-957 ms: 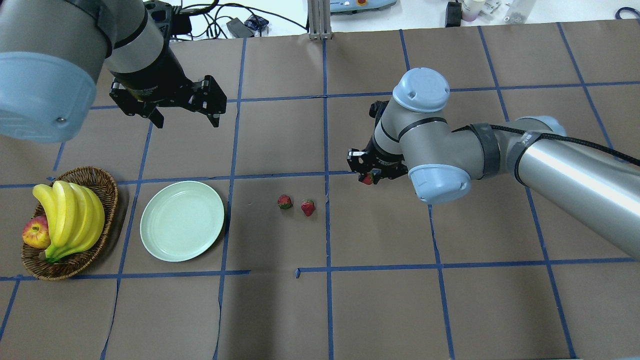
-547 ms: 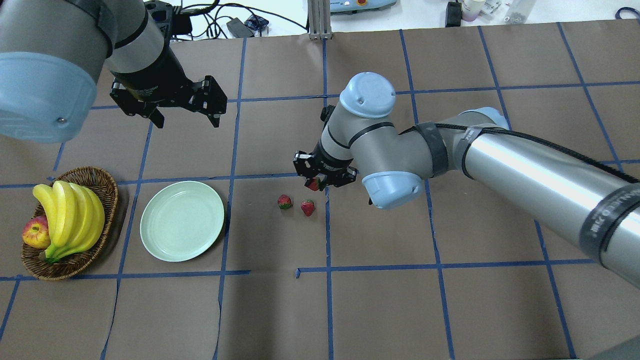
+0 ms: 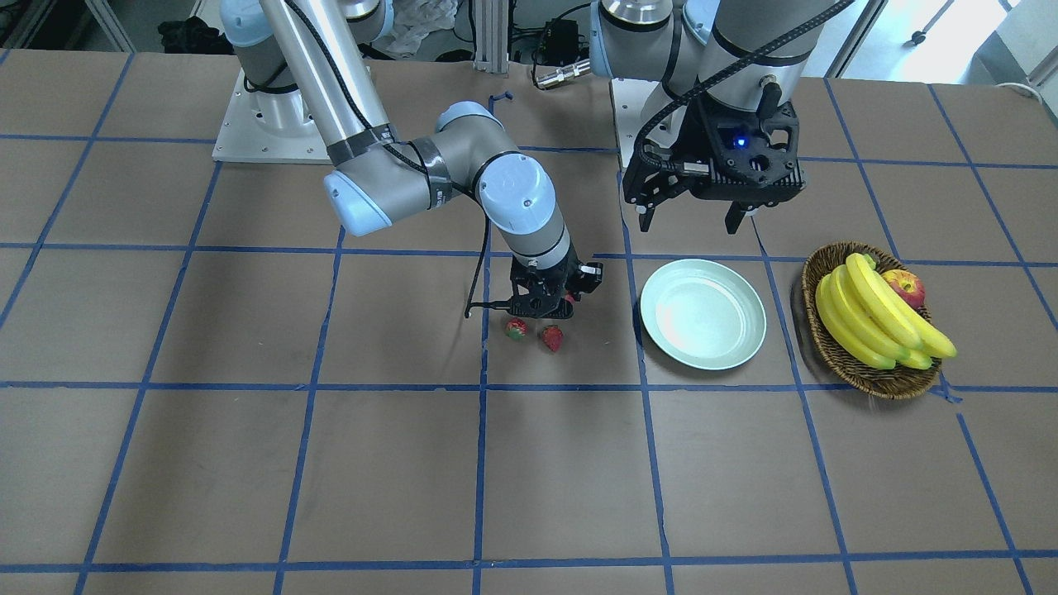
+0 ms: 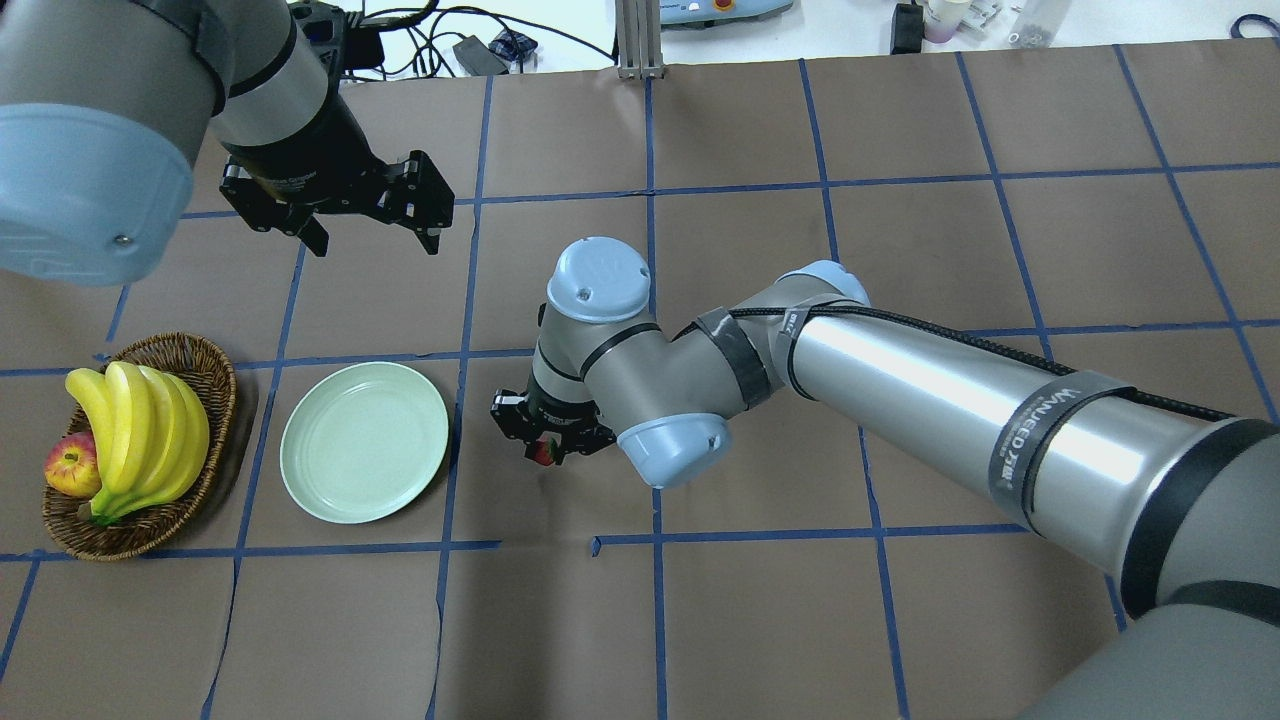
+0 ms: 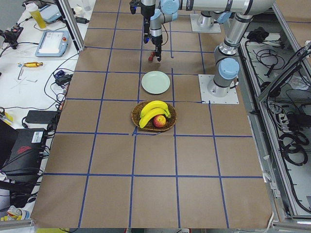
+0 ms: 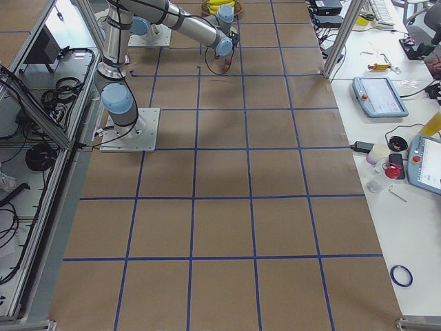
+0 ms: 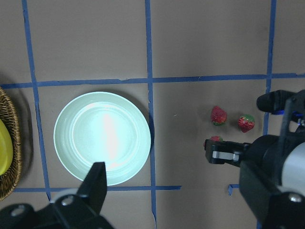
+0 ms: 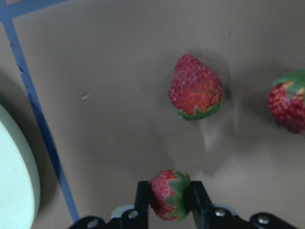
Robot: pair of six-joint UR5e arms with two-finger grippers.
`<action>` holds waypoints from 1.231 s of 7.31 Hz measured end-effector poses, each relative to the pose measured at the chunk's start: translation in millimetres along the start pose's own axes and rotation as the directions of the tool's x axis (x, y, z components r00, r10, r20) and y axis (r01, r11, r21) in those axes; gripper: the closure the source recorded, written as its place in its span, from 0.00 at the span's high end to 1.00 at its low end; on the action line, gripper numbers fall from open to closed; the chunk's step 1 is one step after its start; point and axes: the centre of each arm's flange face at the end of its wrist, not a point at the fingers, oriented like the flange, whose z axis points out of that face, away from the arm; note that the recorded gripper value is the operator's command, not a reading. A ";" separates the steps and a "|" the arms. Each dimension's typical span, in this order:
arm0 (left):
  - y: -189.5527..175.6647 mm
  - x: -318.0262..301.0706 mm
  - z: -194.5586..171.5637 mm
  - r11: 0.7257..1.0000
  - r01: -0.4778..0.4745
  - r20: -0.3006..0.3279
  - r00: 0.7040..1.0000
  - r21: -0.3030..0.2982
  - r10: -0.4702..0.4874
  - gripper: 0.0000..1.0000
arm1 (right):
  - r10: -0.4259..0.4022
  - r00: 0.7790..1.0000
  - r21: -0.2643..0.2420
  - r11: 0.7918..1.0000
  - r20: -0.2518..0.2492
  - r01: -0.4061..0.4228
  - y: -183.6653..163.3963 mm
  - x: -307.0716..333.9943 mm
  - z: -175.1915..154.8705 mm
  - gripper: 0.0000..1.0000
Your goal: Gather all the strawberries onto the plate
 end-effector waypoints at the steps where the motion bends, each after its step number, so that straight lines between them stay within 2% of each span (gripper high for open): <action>1: 0.0 0.1 0.0 1.000 0.001 0.000 1.000 0.000 -0.001 1.00 | 0.000 1.000 -0.003 1.000 -0.007 0.000 1.0 -1.3 4.6 1.00; 3: 0.1 0.2 0.4 1.000 0.000 0.000 1.000 -0.001 0.000 1.00 | -0.008 1.000 0.024 1.000 -0.012 0.008 -0.6 -4.0 -8.2 1.00; 4: 0.1 0.2 0.3 1.000 -0.001 0.000 1.000 -0.001 0.001 1.00 | -0.002 0.999 0.072 0.997 -0.041 0.005 -4.9 1.6 -34.6 1.00; 5: 0.1 0.2 -0.1 1.000 -0.001 0.000 1.000 0.000 0.001 1.00 | 0.012 0.995 0.106 0.994 -0.100 -0.001 -16.2 22.5 -69.6 1.00; 6: 0.0 0.2 -0.3 1.000 -0.001 0.000 1.000 0.001 0.001 1.00 | 0.018 0.987 0.109 0.994 -0.163 0.000 -37.2 62.4 -113.5 1.00; 9: -0.2 -0.2 -0.4 1.000 0.000 0.000 1.000 0.001 0.000 1.00 | 0.034 0.978 0.130 0.992 -0.207 -0.007 -82.3 158.0 -256.3 1.00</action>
